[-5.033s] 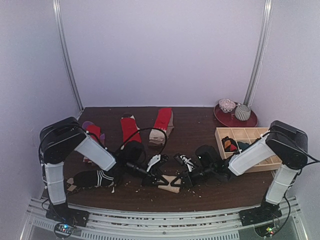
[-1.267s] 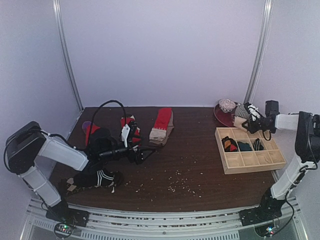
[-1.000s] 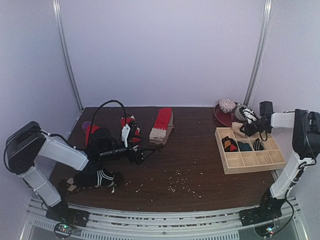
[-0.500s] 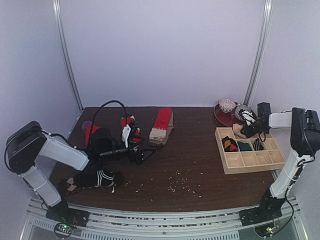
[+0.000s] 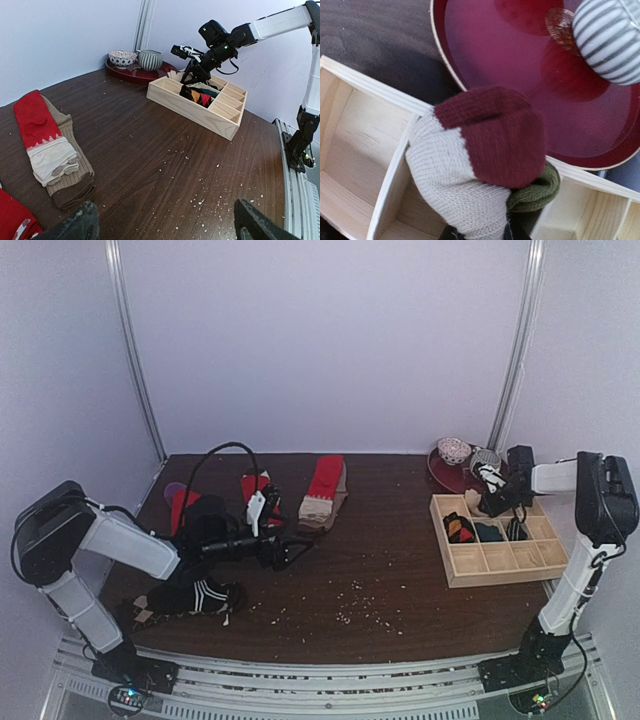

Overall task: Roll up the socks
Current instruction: Place a pair of socks in the storage box.

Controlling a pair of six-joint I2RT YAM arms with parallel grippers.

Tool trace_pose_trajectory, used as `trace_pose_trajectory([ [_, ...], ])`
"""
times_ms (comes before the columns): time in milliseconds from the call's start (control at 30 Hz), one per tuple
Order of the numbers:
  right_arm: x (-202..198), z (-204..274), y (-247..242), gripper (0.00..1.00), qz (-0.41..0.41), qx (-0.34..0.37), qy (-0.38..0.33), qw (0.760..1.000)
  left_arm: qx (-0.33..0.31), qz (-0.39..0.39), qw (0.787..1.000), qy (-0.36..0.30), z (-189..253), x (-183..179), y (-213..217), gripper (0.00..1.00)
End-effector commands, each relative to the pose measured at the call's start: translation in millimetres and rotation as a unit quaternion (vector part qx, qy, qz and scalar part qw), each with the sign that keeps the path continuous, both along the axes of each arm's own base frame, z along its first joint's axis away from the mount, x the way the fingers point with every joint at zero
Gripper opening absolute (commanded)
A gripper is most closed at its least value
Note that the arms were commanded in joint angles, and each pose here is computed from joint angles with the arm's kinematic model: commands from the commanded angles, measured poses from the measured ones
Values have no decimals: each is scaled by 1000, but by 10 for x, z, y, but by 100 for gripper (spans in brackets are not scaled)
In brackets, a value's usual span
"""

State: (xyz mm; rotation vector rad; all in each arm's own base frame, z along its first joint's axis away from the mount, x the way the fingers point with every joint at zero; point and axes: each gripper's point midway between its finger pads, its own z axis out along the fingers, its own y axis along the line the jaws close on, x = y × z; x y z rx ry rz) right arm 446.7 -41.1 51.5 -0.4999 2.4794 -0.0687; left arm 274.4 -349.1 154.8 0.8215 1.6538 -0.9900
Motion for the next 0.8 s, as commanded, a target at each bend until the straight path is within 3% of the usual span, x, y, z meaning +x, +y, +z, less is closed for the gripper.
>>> trace_pose_trajectory([
  [0, -703, -797, -316, 0, -65, -68, 173, 981, -13, -7, 999, -30, 207, 14, -15, 93],
  [400, -802, -897, -583, 0, -107, -128, 251, 953, -3, -1, 999, -36, 180, 15, 18, 93],
  [533, -817, -903, -482, 16, -103, -99, 258, 956, 2, 1, 999, -34, 158, 23, 23, 93],
  [767, -673, -768, -415, 31, -117, -70, 236, 962, 6, 3, 999, -38, 206, 26, 32, 93],
])
